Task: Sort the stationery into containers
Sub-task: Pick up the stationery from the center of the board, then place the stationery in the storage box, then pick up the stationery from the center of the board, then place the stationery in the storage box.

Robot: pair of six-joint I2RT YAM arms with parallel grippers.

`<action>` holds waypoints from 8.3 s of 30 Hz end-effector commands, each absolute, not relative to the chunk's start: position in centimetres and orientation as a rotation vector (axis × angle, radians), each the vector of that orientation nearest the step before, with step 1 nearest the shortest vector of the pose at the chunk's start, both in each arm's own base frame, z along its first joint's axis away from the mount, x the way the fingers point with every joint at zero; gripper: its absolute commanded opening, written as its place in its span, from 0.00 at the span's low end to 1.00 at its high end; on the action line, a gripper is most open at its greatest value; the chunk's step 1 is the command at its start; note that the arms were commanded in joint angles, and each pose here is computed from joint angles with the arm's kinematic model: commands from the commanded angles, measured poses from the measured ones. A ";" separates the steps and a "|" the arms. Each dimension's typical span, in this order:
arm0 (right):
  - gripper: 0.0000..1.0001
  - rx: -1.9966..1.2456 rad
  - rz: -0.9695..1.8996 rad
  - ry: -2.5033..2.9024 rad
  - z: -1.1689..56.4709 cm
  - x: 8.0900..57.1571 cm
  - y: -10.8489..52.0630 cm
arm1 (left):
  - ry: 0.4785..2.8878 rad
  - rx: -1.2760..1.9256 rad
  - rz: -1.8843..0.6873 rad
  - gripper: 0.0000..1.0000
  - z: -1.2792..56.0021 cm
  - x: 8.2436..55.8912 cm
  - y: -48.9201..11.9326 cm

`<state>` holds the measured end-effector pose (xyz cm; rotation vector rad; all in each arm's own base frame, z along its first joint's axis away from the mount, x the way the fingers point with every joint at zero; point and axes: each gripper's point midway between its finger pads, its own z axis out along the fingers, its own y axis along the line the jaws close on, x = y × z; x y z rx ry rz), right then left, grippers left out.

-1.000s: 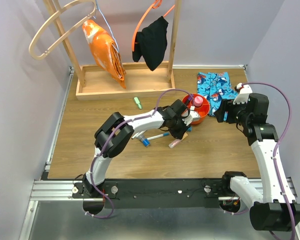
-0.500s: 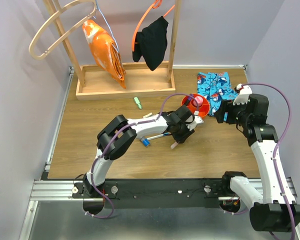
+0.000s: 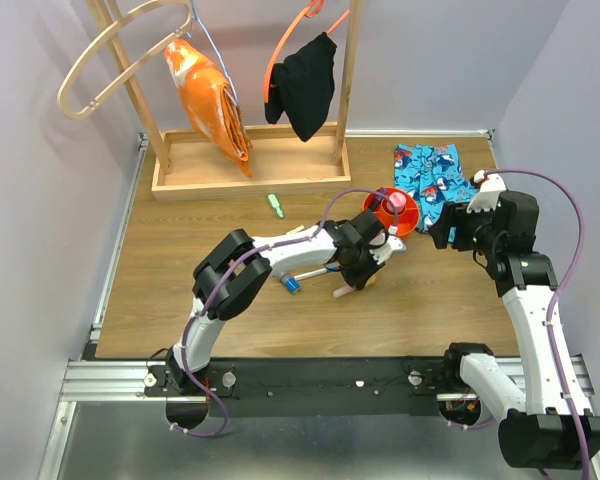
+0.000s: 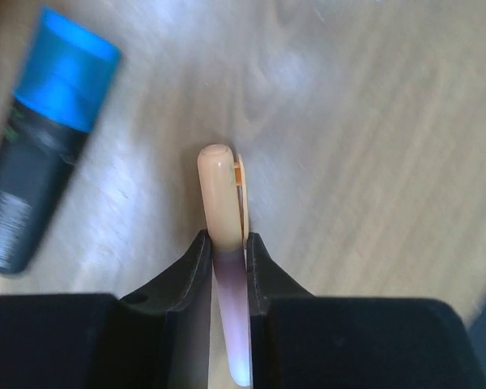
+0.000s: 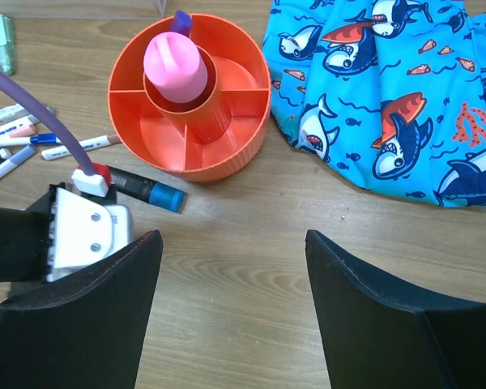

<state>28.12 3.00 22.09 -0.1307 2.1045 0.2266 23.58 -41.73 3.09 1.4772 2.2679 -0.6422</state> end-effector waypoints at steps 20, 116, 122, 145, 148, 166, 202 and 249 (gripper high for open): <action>0.78 -0.193 0.211 2.079 23.5 28.7 3.0 | 1.076 1.006 -0.988 0.00 30.3 41.5 -46.6; 0.79 -0.299 0.278 2.030 24.9 30.4 4.3 | 1.453 2.180 -0.690 0.56 4.7 30.9 -40.8; 0.79 -0.300 0.278 2.031 24.3 30.2 4.3 | 1.514 2.199 -0.660 0.56 3.1 31.3 -40.9; 0.79 -0.303 0.293 2.043 23.6 28.9 4.6 | 1.737 2.008 -0.637 0.66 2.8 27.6 -42.4; 0.79 -0.311 0.294 2.045 23.6 28.7 4.6 | 1.800 1.959 -0.633 0.67 2.7 27.7 -43.2; 0.79 -0.326 0.283 2.046 23.1 27.1 4.6 | 1.886 2.037 -0.619 0.49 -0.8 22.9 -43.1; 0.76 -0.256 0.267 2.059 25.2 30.2 3.9 | 1.160 1.101 -1.302 0.00 29.3 39.3 -42.4; 0.76 -0.251 0.236 2.213 22.5 34.4 2.3 | 1.320 0.951 -1.474 0.00 16.5 43.5 -45.1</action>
